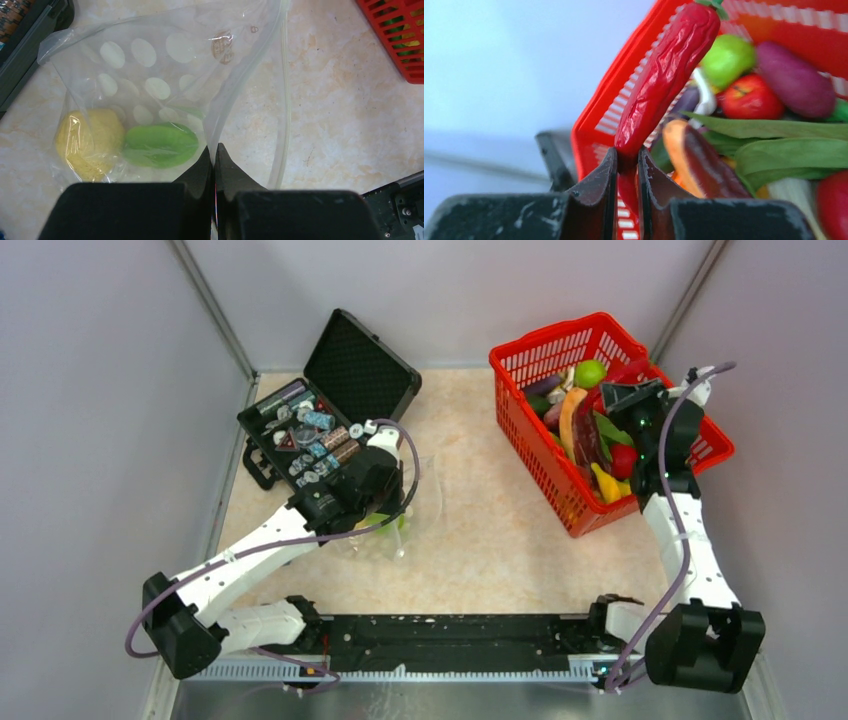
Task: Place the food in the zip-top bag and seal the zipper
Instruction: Pick up the fake vegetable from the bin, then place the fake vegetable in the zipper food storage bag.
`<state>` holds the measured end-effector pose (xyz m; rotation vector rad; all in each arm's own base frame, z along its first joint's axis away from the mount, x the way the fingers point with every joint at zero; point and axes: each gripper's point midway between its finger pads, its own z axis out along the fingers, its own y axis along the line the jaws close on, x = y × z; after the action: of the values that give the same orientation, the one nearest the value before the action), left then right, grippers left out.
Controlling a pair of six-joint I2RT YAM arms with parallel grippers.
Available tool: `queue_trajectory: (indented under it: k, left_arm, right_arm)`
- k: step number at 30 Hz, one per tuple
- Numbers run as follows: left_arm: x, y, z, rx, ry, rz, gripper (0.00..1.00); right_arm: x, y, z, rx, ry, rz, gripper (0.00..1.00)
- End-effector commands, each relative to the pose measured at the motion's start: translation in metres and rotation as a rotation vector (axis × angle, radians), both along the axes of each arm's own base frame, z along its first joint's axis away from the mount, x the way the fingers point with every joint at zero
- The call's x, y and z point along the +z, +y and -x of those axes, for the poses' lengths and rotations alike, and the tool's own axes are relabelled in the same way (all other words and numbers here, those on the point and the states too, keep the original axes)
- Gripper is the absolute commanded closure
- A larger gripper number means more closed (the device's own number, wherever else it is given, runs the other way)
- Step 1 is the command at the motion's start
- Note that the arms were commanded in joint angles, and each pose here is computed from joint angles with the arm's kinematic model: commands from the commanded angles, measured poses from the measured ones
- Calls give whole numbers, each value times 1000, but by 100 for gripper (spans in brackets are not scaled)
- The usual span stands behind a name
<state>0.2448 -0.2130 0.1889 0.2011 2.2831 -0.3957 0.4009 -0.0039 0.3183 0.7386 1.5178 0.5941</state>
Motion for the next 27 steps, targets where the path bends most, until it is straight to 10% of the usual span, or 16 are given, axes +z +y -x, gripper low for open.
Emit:
queue_trajectory:
  k: [1,6,27]
  left_arm:
    - [10,-1,-1,9,-26,44,100]
    - [12,-1,-1,13,-30,48,100]
    - [14,-1,-4,24,-47,61,100]
  right_arm:
    - [66,72,39,433,-349,220,100]
    - [62,151,105,968,-438,302,100]
    - [-71,260,202,1487,89,246,100]
